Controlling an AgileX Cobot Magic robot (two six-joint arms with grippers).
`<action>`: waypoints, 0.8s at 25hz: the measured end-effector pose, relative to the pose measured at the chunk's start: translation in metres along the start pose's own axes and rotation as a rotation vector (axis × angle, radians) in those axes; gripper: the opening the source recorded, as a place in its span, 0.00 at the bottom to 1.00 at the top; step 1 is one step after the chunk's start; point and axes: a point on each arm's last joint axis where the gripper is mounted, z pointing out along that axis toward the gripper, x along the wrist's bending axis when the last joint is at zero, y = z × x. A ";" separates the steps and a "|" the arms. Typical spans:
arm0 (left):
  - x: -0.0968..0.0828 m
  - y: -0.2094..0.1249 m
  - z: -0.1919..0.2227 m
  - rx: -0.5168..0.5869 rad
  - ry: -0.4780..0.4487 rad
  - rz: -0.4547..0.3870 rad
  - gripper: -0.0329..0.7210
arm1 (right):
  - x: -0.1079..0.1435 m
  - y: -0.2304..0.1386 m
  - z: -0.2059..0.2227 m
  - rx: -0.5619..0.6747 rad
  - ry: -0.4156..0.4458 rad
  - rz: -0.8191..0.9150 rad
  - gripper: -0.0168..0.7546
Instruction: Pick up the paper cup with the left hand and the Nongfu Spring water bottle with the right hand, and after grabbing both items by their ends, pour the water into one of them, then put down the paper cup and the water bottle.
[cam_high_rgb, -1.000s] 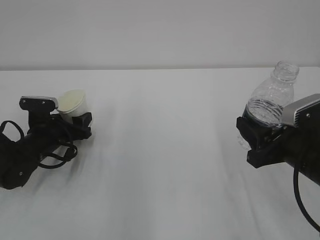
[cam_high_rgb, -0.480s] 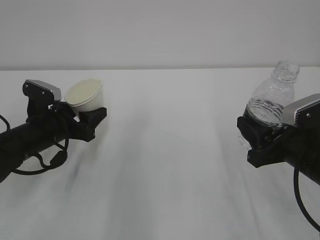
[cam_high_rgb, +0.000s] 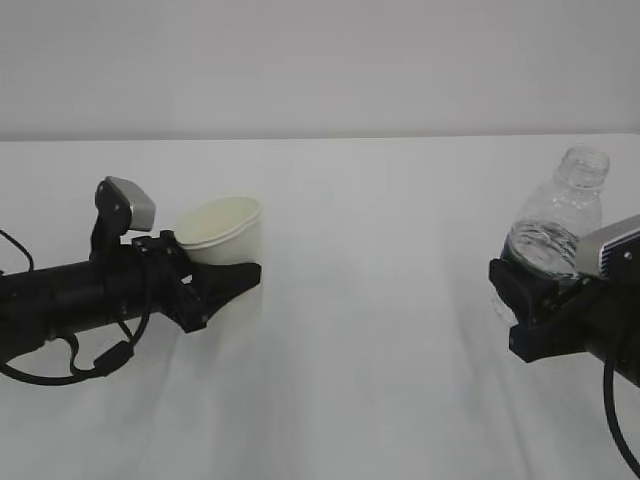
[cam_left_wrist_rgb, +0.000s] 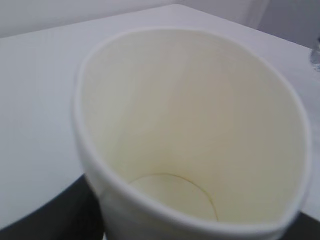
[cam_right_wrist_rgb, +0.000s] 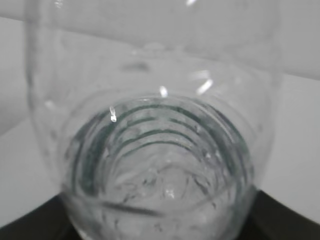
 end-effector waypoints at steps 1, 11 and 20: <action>-0.005 0.001 0.004 0.003 -0.033 0.014 0.64 | 0.000 -0.002 -0.002 0.007 0.000 -0.001 0.58; -0.065 0.013 0.047 0.003 -0.279 0.101 0.64 | 0.004 -0.008 -0.017 0.036 0.001 -0.003 0.58; -0.083 0.017 0.058 -0.005 -0.336 0.096 0.64 | 0.006 0.011 -0.047 -0.078 -0.016 -0.007 0.58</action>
